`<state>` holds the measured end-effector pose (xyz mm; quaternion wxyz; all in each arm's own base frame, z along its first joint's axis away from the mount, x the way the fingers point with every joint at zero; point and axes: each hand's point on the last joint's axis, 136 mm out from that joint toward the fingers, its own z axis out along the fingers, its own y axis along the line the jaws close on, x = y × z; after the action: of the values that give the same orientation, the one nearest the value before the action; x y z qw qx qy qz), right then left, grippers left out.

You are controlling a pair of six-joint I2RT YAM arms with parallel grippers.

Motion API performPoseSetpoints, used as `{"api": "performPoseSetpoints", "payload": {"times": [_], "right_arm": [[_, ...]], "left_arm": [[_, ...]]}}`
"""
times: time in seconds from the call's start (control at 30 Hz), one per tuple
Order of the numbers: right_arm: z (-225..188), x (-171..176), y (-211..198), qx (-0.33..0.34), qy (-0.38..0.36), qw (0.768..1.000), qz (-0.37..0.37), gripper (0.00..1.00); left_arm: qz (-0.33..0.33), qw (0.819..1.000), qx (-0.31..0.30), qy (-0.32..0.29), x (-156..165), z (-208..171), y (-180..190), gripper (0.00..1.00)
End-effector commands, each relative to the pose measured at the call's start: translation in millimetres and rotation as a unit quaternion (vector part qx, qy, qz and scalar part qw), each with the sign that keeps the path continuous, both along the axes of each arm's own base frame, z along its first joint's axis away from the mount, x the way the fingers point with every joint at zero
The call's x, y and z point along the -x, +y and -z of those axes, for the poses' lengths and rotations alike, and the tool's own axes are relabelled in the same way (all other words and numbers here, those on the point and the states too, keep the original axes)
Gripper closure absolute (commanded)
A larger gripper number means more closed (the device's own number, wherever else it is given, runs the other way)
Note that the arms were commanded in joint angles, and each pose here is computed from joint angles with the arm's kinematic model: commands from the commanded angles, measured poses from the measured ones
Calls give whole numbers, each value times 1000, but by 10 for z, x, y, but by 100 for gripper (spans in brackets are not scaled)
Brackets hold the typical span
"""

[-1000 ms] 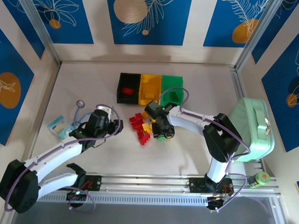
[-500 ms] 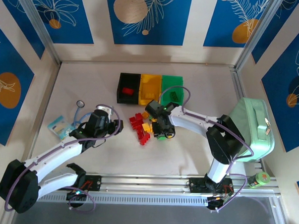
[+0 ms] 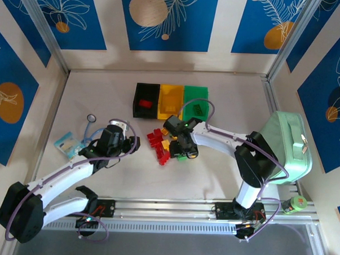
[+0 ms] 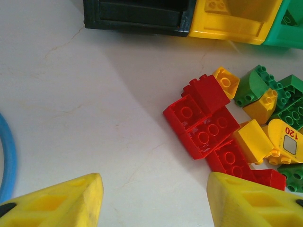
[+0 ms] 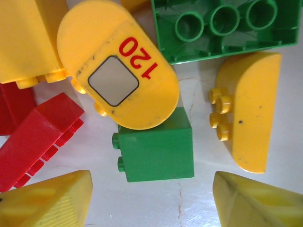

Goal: Sort the legos into containers by color
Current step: Pick up the lego from the center of the table, then place the lego in the container.

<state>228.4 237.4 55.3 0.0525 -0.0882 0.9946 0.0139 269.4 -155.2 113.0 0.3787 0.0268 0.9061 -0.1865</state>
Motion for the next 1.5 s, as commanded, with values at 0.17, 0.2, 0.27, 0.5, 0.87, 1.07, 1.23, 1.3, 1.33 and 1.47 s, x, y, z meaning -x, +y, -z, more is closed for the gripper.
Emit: {"api": "performPoseSetpoints", "payload": {"times": [0.17,0.2,0.27,0.5,0.87,1.07,1.23,1.3,1.33,1.47], "right_arm": [[189,10,-48,13,25,1000,8,37],[205,4,-53,13,26,1000,9,38],[251,1,-44,12,30,999,9,40],[329,15,-43,26,36,999,5,54],[-386,-237,-4,-5,-44,999,-5,63],[-826,-791,-108,-55,-94,994,18,63],[-1019,-1290,-231,-83,-113,989,41,63],[-1043,-1465,-277,-89,-116,988,47,63],[-1047,-1556,-308,-88,-117,988,51,63],[-989,-1858,-432,-74,-112,989,63,63]], "left_arm": [[6,1000,3,-5,43,-9,-10,40],[6,1000,3,-5,44,-7,-13,40],[6,1000,3,-6,40,-9,-16,40],[7,1000,2,-5,45,-8,-13,40],[17,1000,2,-7,15,-58,-58,40],[29,1000,-2,-12,25,-122,-100,40],[36,999,0,-13,77,-140,-134,40],[40,999,-2,-12,108,-126,-143,40],[43,999,-3,-12,128,-118,-151,40],[55,998,-6,-12,210,-99,-199,40]]}}
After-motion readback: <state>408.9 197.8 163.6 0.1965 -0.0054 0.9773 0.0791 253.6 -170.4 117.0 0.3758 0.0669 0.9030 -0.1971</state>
